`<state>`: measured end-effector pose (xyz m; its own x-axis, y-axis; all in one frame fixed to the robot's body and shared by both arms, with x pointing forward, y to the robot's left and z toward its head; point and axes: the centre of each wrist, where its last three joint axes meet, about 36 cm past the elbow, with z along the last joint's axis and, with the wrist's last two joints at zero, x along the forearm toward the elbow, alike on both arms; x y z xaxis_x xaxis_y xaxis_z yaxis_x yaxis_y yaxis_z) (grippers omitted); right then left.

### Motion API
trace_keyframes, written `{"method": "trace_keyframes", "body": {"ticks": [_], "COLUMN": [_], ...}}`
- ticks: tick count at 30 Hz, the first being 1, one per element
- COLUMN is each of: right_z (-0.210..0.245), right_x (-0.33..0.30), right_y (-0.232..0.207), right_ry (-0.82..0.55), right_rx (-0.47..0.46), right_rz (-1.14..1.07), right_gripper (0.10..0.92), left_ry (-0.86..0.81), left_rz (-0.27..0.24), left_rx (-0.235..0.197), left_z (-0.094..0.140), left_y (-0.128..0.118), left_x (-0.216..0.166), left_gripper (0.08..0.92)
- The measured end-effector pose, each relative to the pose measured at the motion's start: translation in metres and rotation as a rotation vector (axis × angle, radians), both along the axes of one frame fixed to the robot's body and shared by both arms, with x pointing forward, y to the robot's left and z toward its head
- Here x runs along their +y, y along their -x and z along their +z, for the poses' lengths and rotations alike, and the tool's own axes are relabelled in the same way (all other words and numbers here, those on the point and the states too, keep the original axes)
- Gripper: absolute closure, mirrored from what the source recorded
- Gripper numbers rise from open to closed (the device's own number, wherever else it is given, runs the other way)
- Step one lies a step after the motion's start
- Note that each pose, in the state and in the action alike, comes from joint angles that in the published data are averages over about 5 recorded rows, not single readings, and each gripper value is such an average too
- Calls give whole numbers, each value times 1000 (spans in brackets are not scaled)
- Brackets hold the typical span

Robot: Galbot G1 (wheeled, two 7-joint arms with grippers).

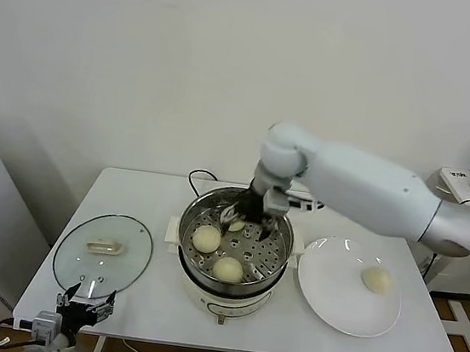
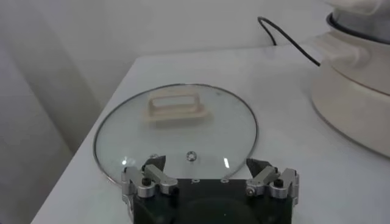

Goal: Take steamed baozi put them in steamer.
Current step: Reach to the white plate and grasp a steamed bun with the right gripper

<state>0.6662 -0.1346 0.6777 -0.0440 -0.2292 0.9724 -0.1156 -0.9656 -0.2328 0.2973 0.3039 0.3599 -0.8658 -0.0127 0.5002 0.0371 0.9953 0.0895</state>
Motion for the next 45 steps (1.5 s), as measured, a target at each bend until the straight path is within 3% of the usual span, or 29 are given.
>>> {"method": "trace_keyframes", "body": {"ticks": [10,20,30,45], "right_z": [16,-5,-62,-150], "right_x": [-136,-266,-330,-358], "right_y": [-38,-35,-20,-7], "right_ry": [-50,-50,-16,27], "right_rx": [37,87,135,150], "right_rz": [-530,-886,-1039,-1108], "right_gripper": [200,200,200,200], "left_ry": [0,7,12,23], "left_rz": [-2,7,6,0], "left_rx": [-2,-7,-9,-12], "left_z": [2,4,4,4], "left_y": [-2,-5,-8,-10], "left_x": [0,1,-1,-7], "left_gripper": [177,177,177,177]}}
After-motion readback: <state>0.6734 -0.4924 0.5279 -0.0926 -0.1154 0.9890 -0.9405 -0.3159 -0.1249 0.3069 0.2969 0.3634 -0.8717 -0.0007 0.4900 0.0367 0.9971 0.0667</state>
